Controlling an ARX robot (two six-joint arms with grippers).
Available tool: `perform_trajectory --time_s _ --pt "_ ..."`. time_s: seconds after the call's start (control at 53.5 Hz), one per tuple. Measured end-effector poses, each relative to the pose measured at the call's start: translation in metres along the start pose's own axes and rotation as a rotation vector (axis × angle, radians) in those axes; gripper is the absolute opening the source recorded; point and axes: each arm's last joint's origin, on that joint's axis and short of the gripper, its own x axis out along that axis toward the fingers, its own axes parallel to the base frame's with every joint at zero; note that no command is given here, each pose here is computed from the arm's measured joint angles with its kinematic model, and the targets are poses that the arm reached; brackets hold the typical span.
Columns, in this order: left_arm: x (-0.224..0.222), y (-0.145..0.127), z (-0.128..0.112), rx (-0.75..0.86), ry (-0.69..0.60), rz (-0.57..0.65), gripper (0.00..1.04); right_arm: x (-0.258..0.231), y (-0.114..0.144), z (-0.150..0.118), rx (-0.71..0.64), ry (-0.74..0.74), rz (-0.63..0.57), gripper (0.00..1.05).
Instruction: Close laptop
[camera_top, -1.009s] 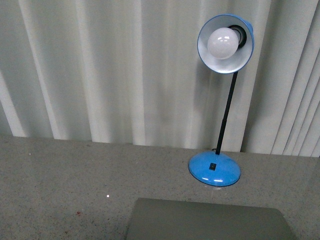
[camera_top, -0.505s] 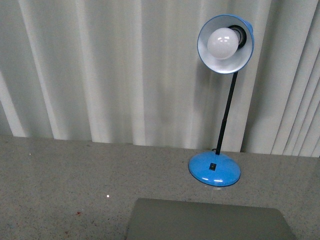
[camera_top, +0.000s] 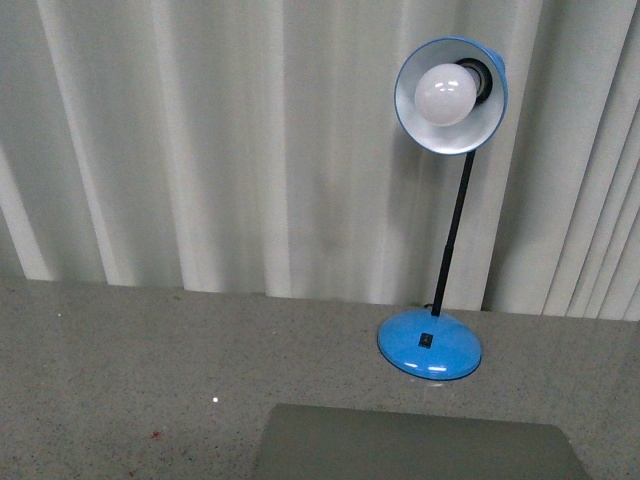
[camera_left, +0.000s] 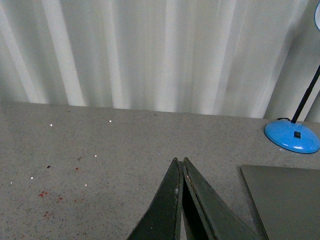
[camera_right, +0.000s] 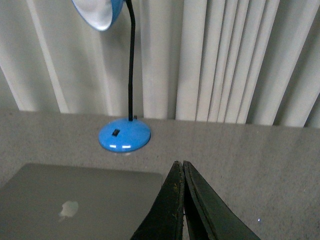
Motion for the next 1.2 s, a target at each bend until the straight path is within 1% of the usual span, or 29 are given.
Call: perform_trajectory --time_s 0.075,0.262,0.299,0.336,0.374,0.393,0.411,0.467,0.523,0.542,0.579,0.654,0.692,0.729,0.748,0.766,0.804,0.822,0.86,0.935,1.196 --pt "0.0000 0.0000 0.0000 0.000 0.000 -0.001 0.04 -0.0017 0.0000 0.0017 0.000 -0.023 -0.001 0.03" --pt "-0.0001 0.0000 0.0001 0.000 -0.001 0.000 0.04 -0.0017 0.0000 0.0014 0.000 -0.020 -0.001 0.03" --pt "-0.0002 0.0000 0.0002 0.000 -0.002 0.000 0.07 -0.0018 0.0000 0.0014 0.000 -0.020 -0.001 0.03" --pt "-0.0002 0.0000 0.0001 0.000 -0.002 0.000 0.14 -0.0018 0.0000 0.0014 0.000 -0.021 -0.001 0.05" --pt "-0.0002 0.0000 0.0001 0.000 -0.002 0.000 0.21 -0.0018 0.0000 0.0014 0.000 -0.021 -0.001 0.11" --pt "-0.0002 0.0000 0.0001 0.000 -0.002 0.000 0.23 -0.0018 0.0000 0.0014 0.000 -0.021 -0.001 0.15" --pt "-0.0002 0.0000 0.0002 0.000 -0.002 -0.001 0.26 -0.0018 0.0000 0.0014 0.000 -0.021 -0.001 0.17" --pt "-0.0002 0.0000 0.0001 0.000 -0.002 0.000 0.37 -0.0018 0.0000 0.0014 0.000 -0.021 -0.001 0.27" --pt "-0.0002 0.0000 0.0001 0.000 -0.002 0.000 0.49 -0.0018 0.0000 0.0015 0.000 -0.021 -0.001 0.42" --pt "-0.0002 0.0000 0.0001 0.000 -0.002 0.000 0.53 -0.0018 0.0000 0.0015 0.000 -0.021 -0.001 0.43" --pt "-0.0002 0.0000 0.0001 0.000 -0.002 0.000 0.58 -0.0018 0.0000 0.0015 0.000 -0.021 -0.001 0.50" --pt "-0.0002 0.0000 0.0001 0.000 -0.002 0.000 0.73 -0.0018 0.0000 0.0015 0.000 -0.021 -0.001 0.63" --pt "-0.0002 0.0000 0.0001 0.000 -0.002 -0.001 0.78 -0.0018 0.0000 0.0015 0.000 -0.021 -0.001 0.68" --pt "-0.0002 0.0000 0.0003 0.000 -0.002 -0.001 0.85 -0.0018 0.0000 0.0015 0.000 -0.021 -0.001 0.75" --pt "-0.0002 0.0000 0.0001 0.000 -0.002 -0.001 0.87 -0.0018 0.0000 0.0015 0.000 -0.021 -0.001 0.79" --pt "-0.0002 0.0000 0.0003 0.000 -0.002 0.000 0.90 -0.0018 0.0000 0.0015 0.000 -0.021 -0.001 0.81" --pt "-0.0002 0.0000 0.0001 0.000 -0.002 0.000 0.99 -0.0018 0.0000 0.0015 0.000 -0.021 -0.001 0.89" --pt "-0.0002 0.0000 0.0001 0.000 -0.002 0.000 1.00 -0.0018 0.0000 0.0015 0.000 -0.021 -0.001 0.95" --pt "-0.0002 0.0000 0.0001 0.000 -0.002 0.000 0.98 -0.0018 0.0000 0.0015 0.001 -0.021 -0.001 0.99" --pt "-0.0002 0.0000 0.0001 0.000 -0.002 0.000 0.98 -0.0018 0.0000 0.0015 0.000 -0.021 -0.001 0.97" --pt "-0.0002 0.0000 0.0001 0.000 -0.002 0.000 0.98 -0.0018 0.0000 0.0015 0.000 -0.021 -0.001 0.97"
